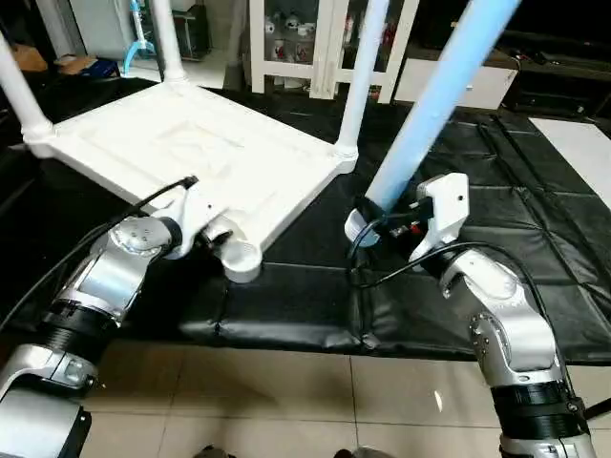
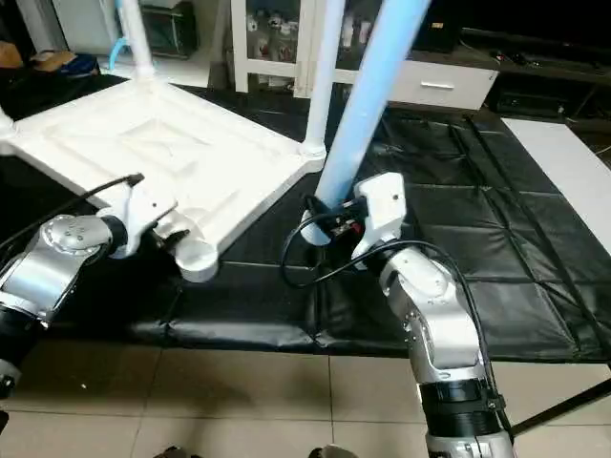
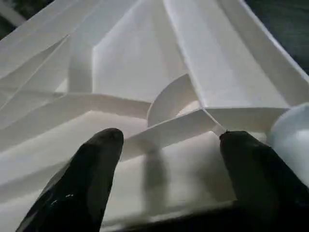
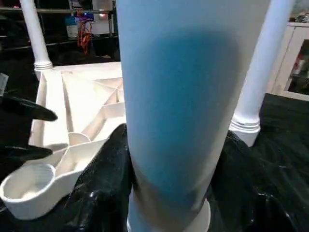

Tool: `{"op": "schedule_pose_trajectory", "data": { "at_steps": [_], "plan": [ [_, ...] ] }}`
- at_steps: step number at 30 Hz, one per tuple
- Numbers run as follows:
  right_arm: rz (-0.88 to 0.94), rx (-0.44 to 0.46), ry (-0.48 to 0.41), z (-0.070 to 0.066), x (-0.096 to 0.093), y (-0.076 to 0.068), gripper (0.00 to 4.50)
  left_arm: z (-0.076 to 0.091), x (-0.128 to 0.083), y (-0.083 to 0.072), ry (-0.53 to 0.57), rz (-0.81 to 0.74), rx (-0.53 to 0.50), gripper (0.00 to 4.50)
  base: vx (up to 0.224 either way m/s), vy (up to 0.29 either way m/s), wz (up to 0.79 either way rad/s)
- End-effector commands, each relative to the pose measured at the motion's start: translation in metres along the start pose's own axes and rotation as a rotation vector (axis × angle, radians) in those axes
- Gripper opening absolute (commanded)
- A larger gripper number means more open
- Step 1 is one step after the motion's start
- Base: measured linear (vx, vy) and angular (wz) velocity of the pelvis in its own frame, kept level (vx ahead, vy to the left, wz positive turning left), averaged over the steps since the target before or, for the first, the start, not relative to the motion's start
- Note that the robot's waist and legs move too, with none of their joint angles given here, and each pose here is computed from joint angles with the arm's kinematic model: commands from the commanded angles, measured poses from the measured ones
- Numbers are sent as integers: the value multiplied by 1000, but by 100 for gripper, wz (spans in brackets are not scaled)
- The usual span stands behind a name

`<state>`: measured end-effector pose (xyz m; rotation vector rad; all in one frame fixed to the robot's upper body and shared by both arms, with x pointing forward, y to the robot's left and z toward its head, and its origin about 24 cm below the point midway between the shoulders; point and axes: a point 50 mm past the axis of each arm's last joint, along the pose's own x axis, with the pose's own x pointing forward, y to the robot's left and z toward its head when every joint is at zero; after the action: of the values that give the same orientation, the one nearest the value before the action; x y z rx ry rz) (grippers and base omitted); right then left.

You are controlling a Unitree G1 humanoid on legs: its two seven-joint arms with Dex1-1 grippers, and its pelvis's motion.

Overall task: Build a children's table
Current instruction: Rotate table base

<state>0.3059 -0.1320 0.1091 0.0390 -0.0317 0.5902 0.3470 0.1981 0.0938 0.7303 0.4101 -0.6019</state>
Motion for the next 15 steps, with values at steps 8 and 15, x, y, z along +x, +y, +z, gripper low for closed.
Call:
{"op": "schedule_pose_trajectory", "data": {
  "at_steps": [8,15],
  "plan": [
    [24,-55,-14,11,2,-1,185,11,16,-45,4,-198,-61,370,0,0,0],
    [20,54,33,5,-2,-7,185,61,32,-61,-222,-125,-246,370,0,0,0]
  ]
}}
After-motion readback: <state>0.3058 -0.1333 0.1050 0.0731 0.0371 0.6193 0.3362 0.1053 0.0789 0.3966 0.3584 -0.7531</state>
